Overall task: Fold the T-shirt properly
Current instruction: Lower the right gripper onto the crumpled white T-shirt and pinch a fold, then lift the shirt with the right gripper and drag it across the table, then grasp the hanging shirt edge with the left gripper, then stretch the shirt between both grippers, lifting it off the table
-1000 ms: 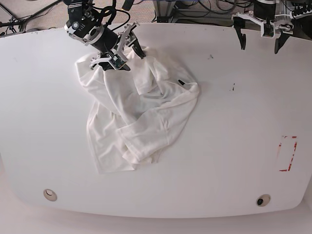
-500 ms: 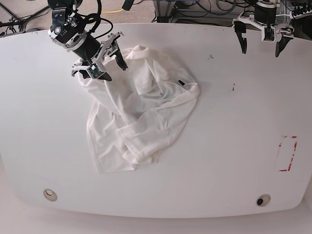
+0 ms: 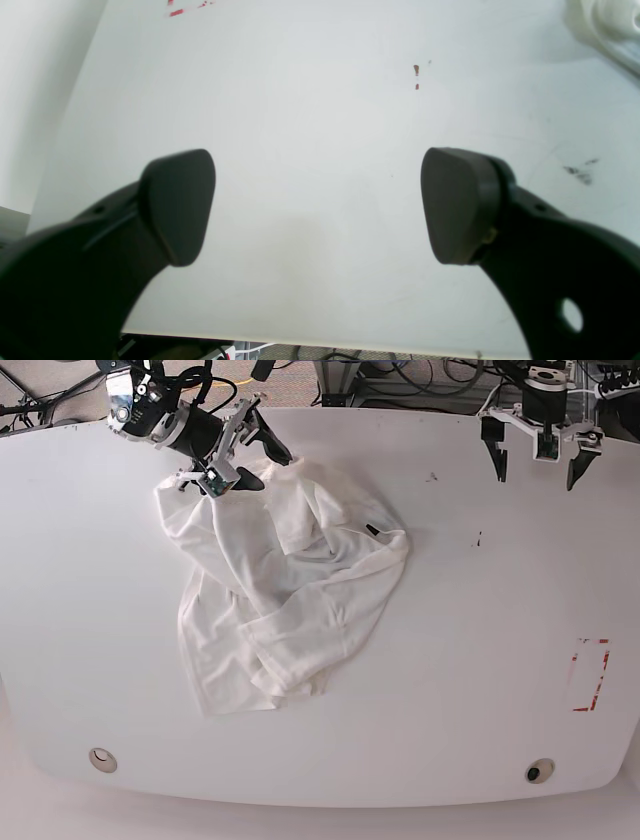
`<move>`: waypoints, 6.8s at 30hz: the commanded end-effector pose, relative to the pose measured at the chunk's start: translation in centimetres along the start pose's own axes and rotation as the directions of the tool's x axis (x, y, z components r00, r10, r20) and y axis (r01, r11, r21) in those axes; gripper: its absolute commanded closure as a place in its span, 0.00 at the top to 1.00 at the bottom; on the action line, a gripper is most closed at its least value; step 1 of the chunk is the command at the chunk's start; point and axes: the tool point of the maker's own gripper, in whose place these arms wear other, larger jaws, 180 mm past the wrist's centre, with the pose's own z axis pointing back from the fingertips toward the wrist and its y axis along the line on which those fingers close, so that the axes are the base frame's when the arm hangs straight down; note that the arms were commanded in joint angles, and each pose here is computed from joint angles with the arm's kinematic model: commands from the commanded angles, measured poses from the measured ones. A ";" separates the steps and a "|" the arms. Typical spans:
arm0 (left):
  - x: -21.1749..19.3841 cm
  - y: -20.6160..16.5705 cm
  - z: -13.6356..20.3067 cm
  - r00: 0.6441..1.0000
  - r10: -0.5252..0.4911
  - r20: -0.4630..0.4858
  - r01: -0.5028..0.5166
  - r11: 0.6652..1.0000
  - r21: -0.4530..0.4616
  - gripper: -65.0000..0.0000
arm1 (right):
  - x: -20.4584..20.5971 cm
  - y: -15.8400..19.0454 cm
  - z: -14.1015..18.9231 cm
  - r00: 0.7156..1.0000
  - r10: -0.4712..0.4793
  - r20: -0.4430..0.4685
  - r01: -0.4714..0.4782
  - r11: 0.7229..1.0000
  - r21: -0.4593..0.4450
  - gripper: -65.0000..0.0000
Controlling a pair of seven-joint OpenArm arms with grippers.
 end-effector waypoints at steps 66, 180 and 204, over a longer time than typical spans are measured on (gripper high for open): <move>2.8 0.6 -2.3 0.998 0.006 0.062 -0.008 1.000 0.027 0.95 | 23.6 -9.4 -7.8 0.864 0.438 0.250 -0.390 0.894 -0.220 0.00; 43.8 8.6 -10.3 0.786 -0.110 0.608 0.027 0.989 0.144 0.01 | 52.6 -24.8 19.9 0.768 0.605 0.209 -0.231 0.567 -0.791 0.00; 30.7 3.1 -14.9 0.930 -0.174 0.324 0.187 0.982 -0.009 0.01 | 31.7 -27.7 11.5 0.920 0.391 0.031 -0.240 0.624 -0.743 0.00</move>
